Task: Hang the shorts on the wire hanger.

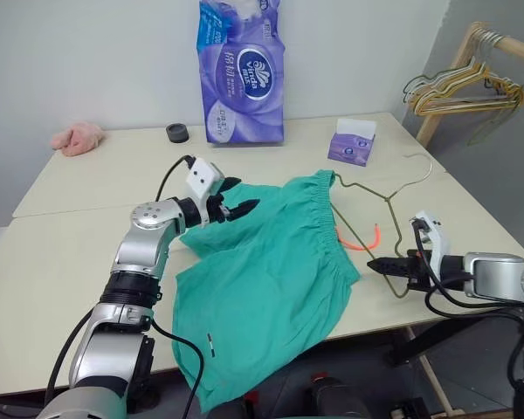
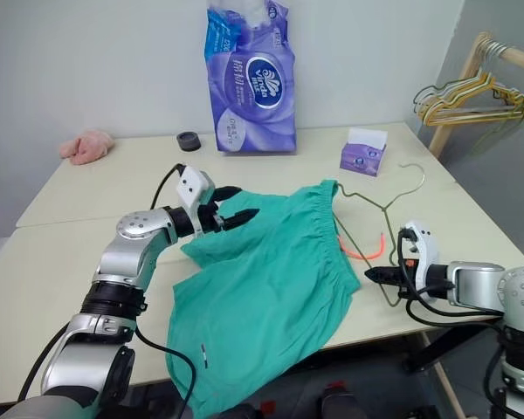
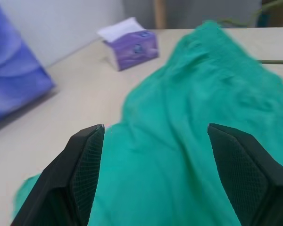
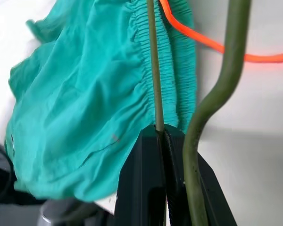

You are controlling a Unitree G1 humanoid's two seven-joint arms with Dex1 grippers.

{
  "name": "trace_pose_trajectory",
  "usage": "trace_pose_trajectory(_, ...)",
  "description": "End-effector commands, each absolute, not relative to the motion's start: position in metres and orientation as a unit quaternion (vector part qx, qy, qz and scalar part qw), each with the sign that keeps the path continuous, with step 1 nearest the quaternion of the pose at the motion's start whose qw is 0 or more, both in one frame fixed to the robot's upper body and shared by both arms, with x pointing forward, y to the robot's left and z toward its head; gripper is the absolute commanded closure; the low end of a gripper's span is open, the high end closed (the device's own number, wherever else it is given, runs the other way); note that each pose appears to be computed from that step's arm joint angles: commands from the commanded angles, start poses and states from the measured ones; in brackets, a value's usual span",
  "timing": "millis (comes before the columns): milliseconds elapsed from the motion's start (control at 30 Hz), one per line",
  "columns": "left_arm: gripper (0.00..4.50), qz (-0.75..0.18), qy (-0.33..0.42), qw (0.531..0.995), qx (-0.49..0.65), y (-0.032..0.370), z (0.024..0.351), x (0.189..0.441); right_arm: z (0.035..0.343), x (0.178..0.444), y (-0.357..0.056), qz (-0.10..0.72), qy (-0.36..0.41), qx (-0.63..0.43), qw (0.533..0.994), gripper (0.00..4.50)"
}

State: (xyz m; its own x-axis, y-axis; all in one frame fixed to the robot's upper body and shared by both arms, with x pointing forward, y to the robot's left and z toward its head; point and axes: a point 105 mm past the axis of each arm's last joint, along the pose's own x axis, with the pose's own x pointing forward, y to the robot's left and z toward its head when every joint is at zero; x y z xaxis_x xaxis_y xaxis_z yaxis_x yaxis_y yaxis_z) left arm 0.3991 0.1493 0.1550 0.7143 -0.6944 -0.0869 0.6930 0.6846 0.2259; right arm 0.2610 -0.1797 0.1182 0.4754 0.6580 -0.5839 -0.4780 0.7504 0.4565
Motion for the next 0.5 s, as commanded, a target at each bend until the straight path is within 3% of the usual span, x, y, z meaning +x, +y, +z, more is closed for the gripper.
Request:
trace_pose_trajectory(33,0.81,-0.366,-0.031,0.922,0.120,0.151,0.172,0.405,0.117,0.231,-0.162,0.410,0.411,0.058,0.812,4.50)
trace_pose_trajectory(267,0.81,-0.402,-0.016,0.907,0.126,0.142,0.163,0.397,0.091,0.217,-0.153,0.434,0.453,0.025,0.778,4.50)
trace_pose_trajectory(500,0.81,-0.404,-0.015,0.905,0.127,0.140,0.160,0.394,0.086,0.267,-0.166,0.358,0.409,0.006,0.839,4.50)
